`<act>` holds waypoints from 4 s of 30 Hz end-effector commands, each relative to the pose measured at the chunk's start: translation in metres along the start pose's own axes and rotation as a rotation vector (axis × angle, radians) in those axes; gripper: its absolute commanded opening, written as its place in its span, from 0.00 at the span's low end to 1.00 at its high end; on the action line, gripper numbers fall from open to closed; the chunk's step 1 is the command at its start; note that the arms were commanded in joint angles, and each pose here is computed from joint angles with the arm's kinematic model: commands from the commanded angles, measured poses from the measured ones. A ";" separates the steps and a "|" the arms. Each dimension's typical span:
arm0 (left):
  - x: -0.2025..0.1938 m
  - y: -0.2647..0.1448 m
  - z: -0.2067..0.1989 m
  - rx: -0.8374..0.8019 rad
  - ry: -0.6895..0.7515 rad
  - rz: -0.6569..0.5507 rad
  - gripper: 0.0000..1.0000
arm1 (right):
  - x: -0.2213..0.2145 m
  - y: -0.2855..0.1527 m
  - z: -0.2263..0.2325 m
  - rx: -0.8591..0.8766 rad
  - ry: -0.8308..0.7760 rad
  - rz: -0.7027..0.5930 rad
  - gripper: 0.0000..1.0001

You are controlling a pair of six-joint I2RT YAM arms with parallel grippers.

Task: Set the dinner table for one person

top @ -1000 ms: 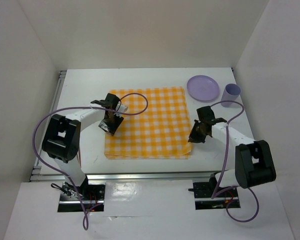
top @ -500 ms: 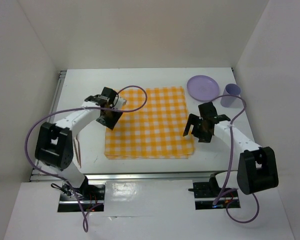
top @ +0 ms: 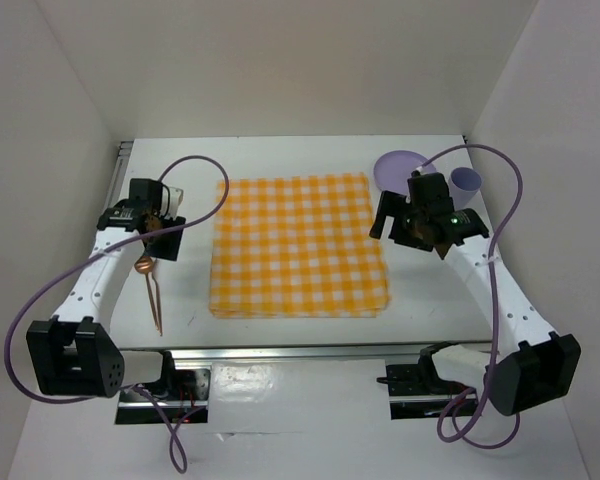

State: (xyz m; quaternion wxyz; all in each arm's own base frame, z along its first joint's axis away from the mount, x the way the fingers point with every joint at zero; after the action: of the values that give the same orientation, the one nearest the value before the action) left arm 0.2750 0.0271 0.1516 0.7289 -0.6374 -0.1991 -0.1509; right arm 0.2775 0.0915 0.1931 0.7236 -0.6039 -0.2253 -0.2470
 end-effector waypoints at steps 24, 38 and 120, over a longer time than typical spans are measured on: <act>-0.003 -0.007 -0.014 -0.128 -0.027 -0.009 0.66 | 0.092 0.161 -0.060 -0.148 1.179 -0.219 0.71; 0.004 0.018 -0.011 -0.087 -0.023 0.038 0.65 | 0.109 0.234 -0.094 -0.330 1.277 -0.240 0.70; 0.005 -0.015 -0.008 -0.110 -0.018 -0.030 0.64 | 0.011 0.151 0.101 0.497 0.187 0.340 0.00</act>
State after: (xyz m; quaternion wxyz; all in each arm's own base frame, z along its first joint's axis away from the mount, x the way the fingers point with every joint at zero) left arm 0.2753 0.0136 0.1593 0.6857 -0.6811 -0.2017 -0.1591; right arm 0.3922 0.1951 0.1034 0.8865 -0.4132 -0.0708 -0.1961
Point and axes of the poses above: each gripper's point midway between its finger pads, its own y axis out along the fingers, its own z axis along the line the jaws close on, x = y × z, the point moved 1 cm from there along -y, back along the fingers, and after that the axes turned 11 degrees about -y, right-handed, at the moved point
